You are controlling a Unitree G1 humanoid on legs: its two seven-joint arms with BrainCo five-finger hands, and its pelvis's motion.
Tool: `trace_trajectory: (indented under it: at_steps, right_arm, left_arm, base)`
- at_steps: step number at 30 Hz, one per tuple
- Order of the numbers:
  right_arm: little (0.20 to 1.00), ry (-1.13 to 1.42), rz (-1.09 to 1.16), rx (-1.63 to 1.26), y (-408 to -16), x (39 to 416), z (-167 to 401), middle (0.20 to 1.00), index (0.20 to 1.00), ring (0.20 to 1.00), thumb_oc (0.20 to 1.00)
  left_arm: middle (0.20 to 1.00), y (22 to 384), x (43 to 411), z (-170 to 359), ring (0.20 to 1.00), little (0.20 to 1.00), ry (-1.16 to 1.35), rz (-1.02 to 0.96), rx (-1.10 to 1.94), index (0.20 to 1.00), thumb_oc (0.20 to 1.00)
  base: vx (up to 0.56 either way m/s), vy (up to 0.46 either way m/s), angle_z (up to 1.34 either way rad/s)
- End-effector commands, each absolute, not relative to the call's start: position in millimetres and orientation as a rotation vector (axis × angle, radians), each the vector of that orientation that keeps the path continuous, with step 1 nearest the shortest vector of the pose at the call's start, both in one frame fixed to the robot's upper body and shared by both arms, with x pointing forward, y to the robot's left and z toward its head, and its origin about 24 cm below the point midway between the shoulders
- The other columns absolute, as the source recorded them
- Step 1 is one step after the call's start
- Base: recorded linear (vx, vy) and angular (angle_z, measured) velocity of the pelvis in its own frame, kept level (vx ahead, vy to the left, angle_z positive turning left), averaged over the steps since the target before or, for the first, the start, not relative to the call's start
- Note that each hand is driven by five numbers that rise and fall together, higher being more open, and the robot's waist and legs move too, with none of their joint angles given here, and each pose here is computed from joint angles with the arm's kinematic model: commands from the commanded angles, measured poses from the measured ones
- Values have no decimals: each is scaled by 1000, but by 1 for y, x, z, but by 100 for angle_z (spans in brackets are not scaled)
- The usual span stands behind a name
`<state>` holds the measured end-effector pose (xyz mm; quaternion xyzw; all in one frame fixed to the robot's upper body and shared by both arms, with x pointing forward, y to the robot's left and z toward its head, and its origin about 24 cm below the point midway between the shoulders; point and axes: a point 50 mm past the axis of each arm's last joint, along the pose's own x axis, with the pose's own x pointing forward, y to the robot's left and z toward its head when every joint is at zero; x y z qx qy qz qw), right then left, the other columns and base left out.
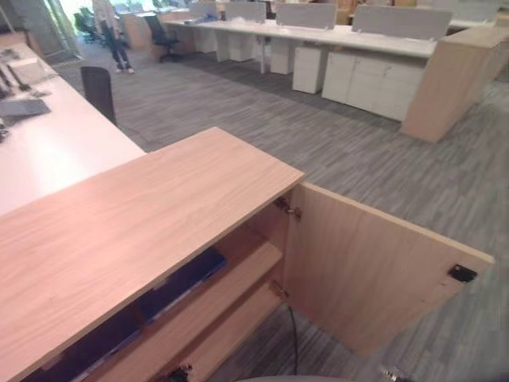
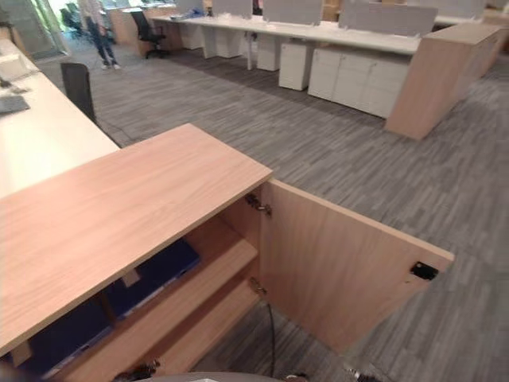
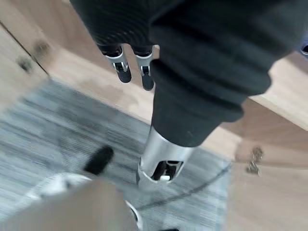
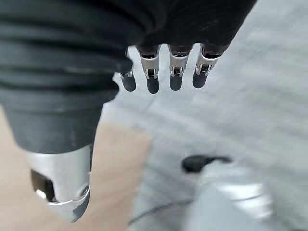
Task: Put the empty folder in the office cabinet
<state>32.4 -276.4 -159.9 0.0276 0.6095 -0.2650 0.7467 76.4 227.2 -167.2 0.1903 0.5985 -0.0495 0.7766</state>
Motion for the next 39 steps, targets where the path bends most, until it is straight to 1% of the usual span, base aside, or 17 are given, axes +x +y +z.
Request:
trace_trajectory:
  at_steps: [1, 5, 10, 14, 16, 19, 21, 22, 23, 24, 25, 27, 29, 30, 32, 36, 39]
  right_arm:
    - [1000, 1380, -576, 110, -261, 24, -165, 1000, 1000, 1000, 1000]
    - [1000, 1397, -582, 124, -260, 15, -166, 1000, 1000, 1000, 1000]
    - [1000, 1412, -615, 93, -274, 6, -162, 1000, 1000, 1000, 1000]
    - [1000, 1355, -659, 64, -292, 19, -155, 1000, 1000, 1000, 1000]
    - [1000, 1298, -709, 53, -307, 30, -148, 1000, 1000, 1000, 1000]
    - [1000, 1249, -734, 53, -314, 38, -144, 1000, 1000, 1000, 1000]
    - [1000, 1172, -758, 34, -327, 52, -136, 1000, 1000, 1000, 1000]
    - [1000, 1068, -776, -7, -343, 69, -124, 1000, 1000, 1000, 1000]
    - [1000, 1069, -777, -8, -343, 68, -124, 1000, 1000, 1000, 1000]
    - [1000, 1002, -772, -40, -351, 81, -116, 1000, 1000, 1000, 1000]
    - [1000, 845, -743, -153, -367, 113, -91, 1000, 1000, 1000, 1000]
    - [1000, 719, -703, -254, -376, 139, -66, 1000, 1000, 1000, 1000]
    - [1000, 582, -618, -346, -370, 174, -43, 1000, 1000, 1000, 1000]
    - [1000, 459, -517, -424, -354, 201, -24, 1000, 1000, 1000, 1000]
    - [1000, 363, -439, -470, -340, 217, -8, 1000, 1000, 1000, 1000]
    - [1000, 240, -327, -549, -326, 240, 18, 1000, 1000, 1000, 1000]
    - [1000, 160, -267, -556, -314, 253, 33, 1000, 1000, 1000, 1000]
  left_arm:
    - [1000, 214, 61, -173, 1000, 1000, 1367, -70, 333, 1000, 1000]
    - [1000, 216, 59, -173, 1000, 1000, 1376, -48, 315, 1000, 1000]
    - [1000, 216, 74, -171, 1000, 1000, 1326, -24, 297, 1000, 1000]
    - [1000, 208, 91, -168, 1000, 1000, 1266, -53, 294, 1000, 1000]
    - [1000, 207, 92, -169, 1000, 1000, 1267, -69, 310, 1000, 1000]
    - [1000, 206, 88, -170, 1000, 1000, 1283, -66, 302, 1000, 1000]
    - [1000, 204, 79, -172, 1000, 1000, 1310, -82, 310, 1000, 1000]
    - [1000, 203, 75, -172, 1000, 1000, 1323, -116, 336, 1000, 1000]
    - [1000, 203, 75, -173, 1000, 1000, 1324, -117, 336, 1000, 1000]
    - [1000, 203, 74, -173, 1000, 1000, 1325, -126, 342, 1000, 1000]
    - [1000, 206, 80, -171, 1000, 1000, 1300, -141, 368, 1000, 1000]
    - [1000, 213, 87, -168, 1000, 1000, 1279, -127, 384, 1000, 1000]
    - [1000, 226, 85, -166, 1000, 1000, 1293, -73, 397, 1000, 1000]
    - [1000, 236, 74, -167, 1000, 1000, 1352, -50, 421, 1000, 1000]
    - [1000, 239, 66, -167, 1000, 1000, 1388, -36, 422, 1000, 1000]
    - [1000, 243, 59, -167, 1000, 1000, 1405, -29, 420, 1000, 1000]
    - [1000, 245, 50, -168, 1000, 1000, 1429, -31, 417, 1000, 1000]
  base:
    - [-13, -183, -45]
    - [-6, -195, -47]
    - [-43, -212, -3]
    - [-178, -166, -7]
    - [-184, -115, -20]
    - [-75, -22, -39]
    - [-36, 67, -39]
    - [-12, 97, -17]
    - [-31, 126, 11]
    - [-128, 139, 37]
    - [-174, 177, 40]
    - [-168, 145, 20]
    - [-168, 111, 19]
    - [-175, 85, 11]
    - [-124, 49, 5]
    - [-85, 34, 5]
    - [-71, 40, 9]
